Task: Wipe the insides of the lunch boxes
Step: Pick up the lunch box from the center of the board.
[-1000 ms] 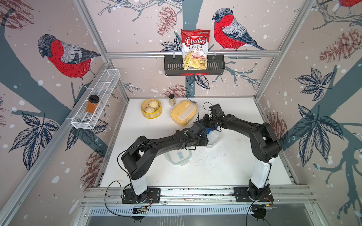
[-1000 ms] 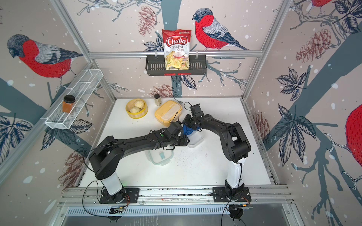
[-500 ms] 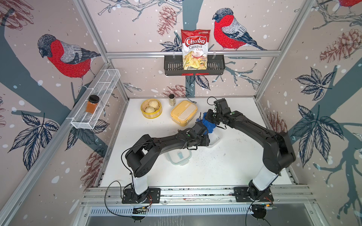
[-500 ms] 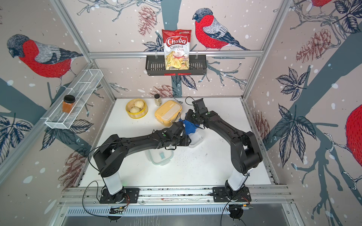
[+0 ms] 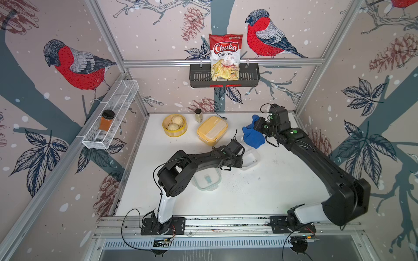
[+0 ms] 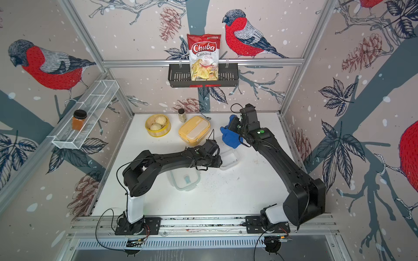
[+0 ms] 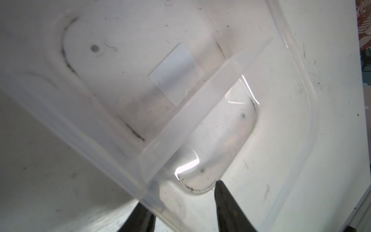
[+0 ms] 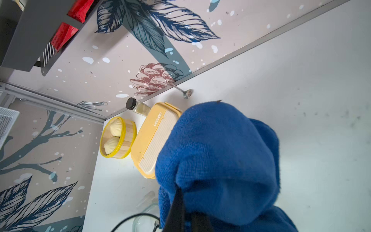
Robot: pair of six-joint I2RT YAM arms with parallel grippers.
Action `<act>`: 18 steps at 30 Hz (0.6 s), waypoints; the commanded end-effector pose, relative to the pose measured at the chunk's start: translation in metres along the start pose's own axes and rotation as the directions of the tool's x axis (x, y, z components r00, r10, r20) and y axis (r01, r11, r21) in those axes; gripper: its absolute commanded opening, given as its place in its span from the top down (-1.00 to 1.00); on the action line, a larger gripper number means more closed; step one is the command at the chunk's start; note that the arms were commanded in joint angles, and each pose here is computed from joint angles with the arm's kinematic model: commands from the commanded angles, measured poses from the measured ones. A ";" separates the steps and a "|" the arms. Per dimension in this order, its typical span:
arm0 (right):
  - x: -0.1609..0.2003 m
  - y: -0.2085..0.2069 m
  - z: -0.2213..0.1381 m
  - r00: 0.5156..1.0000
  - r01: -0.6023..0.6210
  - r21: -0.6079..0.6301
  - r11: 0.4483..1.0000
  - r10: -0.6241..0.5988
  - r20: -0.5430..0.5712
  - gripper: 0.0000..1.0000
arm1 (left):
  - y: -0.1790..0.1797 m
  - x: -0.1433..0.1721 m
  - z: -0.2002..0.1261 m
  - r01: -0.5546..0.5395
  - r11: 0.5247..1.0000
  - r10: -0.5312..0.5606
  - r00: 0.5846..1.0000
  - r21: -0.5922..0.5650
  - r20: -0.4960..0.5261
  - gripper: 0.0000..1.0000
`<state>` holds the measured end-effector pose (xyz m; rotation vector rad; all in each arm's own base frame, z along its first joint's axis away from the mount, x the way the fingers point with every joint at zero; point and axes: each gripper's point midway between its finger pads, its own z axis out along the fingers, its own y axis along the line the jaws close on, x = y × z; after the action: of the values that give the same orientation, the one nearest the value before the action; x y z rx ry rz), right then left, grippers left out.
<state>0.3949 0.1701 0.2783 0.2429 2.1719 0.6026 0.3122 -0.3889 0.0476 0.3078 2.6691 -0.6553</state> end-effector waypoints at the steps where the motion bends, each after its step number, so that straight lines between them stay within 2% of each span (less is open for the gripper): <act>1: -0.010 -0.025 -0.014 0.996 0.044 0.086 0.995 -0.050 0.071 1.00 | 0.015 -0.004 -0.003 -0.088 0.994 0.087 0.996 -0.071 -0.022 0.55; 3: -0.007 -0.043 -0.022 0.996 0.037 0.120 0.992 -0.047 0.075 1.00 | 0.021 -0.010 -0.007 -0.132 0.987 0.129 0.991 -0.094 -0.041 0.73; 10: 0.013 -0.075 -0.039 0.997 0.054 0.176 0.983 -0.062 0.035 0.97 | 0.034 -0.040 -0.016 -0.257 0.960 0.243 0.962 -0.111 -0.124 0.77; 14: 0.020 -0.068 -0.040 0.995 0.098 0.129 0.987 -0.099 0.000 0.97 | 0.028 -0.058 -0.019 -0.336 0.935 0.317 0.936 -0.113 -0.155 0.77; 18: 0.015 -0.047 -0.041 0.991 0.136 0.035 0.990 -0.136 0.008 0.97 | 0.023 -0.060 -0.013 -0.416 0.907 0.397 0.898 -0.070 -0.189 0.81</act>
<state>0.3545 0.1074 0.2503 0.2127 2.2104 0.4214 0.3803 -0.3777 0.0814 0.7386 2.6295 -0.4048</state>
